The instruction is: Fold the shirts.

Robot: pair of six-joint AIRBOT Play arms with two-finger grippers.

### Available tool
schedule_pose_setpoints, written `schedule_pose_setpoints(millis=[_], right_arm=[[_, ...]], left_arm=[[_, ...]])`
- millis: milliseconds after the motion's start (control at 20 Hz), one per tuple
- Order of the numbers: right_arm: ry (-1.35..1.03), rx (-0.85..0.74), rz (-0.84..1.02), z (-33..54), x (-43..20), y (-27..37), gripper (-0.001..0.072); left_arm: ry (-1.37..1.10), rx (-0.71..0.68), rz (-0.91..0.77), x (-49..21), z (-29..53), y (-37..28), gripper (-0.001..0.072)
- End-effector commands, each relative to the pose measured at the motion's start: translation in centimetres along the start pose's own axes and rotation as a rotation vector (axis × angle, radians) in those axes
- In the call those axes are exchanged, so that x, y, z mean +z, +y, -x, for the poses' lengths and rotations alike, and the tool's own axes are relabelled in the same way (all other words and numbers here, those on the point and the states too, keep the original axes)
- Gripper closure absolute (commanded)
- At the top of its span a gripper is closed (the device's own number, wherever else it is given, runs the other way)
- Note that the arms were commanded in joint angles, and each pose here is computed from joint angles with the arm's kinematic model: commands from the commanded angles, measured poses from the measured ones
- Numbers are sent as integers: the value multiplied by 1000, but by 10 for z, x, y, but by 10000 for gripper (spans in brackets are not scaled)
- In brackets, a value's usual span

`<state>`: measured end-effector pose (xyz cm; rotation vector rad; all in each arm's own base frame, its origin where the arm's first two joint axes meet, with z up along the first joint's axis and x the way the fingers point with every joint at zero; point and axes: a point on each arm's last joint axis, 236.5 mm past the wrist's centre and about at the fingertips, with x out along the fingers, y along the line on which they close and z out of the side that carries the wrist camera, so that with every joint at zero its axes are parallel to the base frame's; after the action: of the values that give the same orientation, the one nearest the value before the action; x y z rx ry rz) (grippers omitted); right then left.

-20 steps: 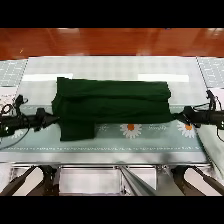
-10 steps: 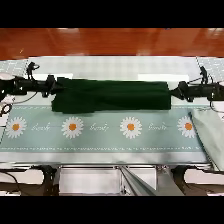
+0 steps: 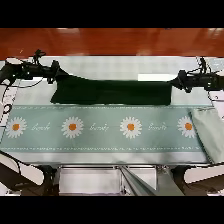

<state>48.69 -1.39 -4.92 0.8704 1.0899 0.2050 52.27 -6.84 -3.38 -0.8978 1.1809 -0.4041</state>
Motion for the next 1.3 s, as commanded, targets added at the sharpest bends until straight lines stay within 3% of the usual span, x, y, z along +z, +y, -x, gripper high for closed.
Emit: schedule_pose_setpoints(millis=[0,100,150,200,250,400,500,700,850,1000,1250], right_arm=[[-3,25,-30,-14,5,-5,688],[-13,44,-52,-18,8,-5,676],[-23,47,-59,-19,10,-5,580],[-29,54,-64,-18,12,-4,367],[-26,66,-64,-18,11,-1,294],[42,136,-35,12,11,13,294],[61,179,-17,54,17,18,294],[-66,-47,9,128,23,-40,294],[-150,-123,-121,114,-8,-85,290],[-111,37,-211,74,-40,-82,286],[-68,128,-314,54,-47,-83,286]], left_arm=[[39,-2,16,-1,-12,8,687],[84,-6,30,-11,-18,14,672],[101,-7,32,-14,-18,15,486],[116,-10,35,-18,-17,14,194],[128,-7,45,-19,-12,14,200],[131,67,72,-17,26,23,201],[72,204,27,-10,74,37,200],[-141,428,-120,-8,166,36,200],[-314,406,-133,-43,177,22,200],[-316,378,-140,-98,153,24,200],[-216,363,-149,-136,123,25,200]])
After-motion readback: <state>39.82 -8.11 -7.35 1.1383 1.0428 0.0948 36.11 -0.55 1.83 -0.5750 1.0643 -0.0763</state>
